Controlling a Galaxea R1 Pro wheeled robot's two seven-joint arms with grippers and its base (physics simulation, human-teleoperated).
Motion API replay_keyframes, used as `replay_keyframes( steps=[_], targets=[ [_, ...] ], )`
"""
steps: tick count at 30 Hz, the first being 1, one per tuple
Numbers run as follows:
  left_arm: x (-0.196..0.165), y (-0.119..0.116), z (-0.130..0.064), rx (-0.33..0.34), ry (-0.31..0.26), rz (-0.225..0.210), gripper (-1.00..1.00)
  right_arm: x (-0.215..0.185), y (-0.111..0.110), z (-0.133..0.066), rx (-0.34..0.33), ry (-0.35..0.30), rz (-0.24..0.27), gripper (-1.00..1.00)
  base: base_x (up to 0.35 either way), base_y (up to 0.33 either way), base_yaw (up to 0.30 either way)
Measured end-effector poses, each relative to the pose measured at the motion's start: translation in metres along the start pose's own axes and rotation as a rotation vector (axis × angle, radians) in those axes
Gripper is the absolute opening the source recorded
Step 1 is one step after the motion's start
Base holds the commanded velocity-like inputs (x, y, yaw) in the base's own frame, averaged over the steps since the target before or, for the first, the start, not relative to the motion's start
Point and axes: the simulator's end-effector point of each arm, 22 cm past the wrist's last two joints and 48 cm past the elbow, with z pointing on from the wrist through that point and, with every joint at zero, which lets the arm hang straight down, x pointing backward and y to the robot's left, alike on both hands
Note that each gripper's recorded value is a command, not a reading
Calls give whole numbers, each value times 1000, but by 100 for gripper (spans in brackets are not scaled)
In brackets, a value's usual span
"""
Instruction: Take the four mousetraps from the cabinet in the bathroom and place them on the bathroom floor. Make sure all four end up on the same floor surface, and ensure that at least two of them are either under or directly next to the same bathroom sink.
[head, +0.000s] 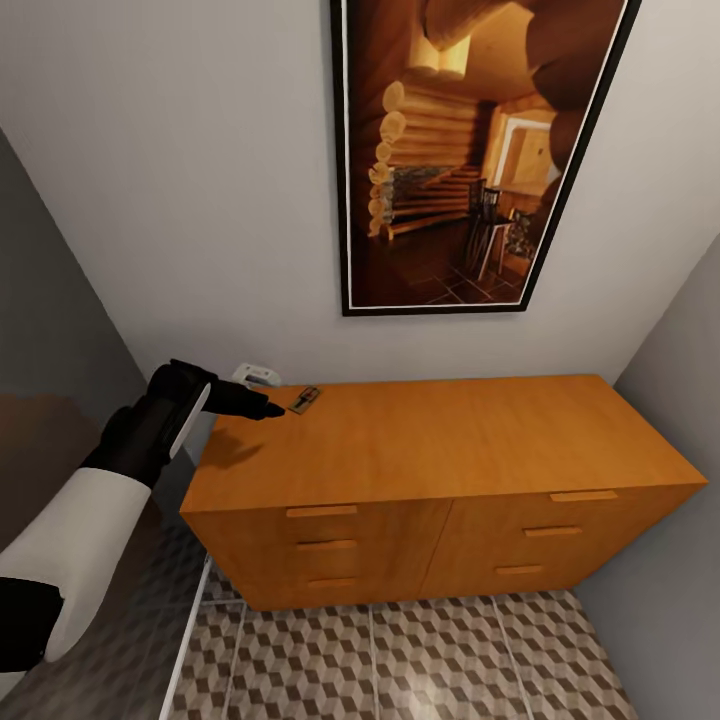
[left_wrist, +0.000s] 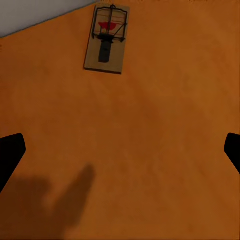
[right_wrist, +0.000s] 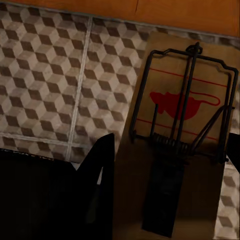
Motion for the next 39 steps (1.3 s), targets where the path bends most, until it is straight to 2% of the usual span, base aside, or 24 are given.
replay_keyframes(
  steps=[15,39],
  targets=[
    [0,0,0,0,1,-1,100,3,5,-2,-36,4,-7,-100,197,0,0],
    [12,-1,15,10,27,-8,100,13,9,-2,-43,27,-4,-100,7,0,0]
  ],
)
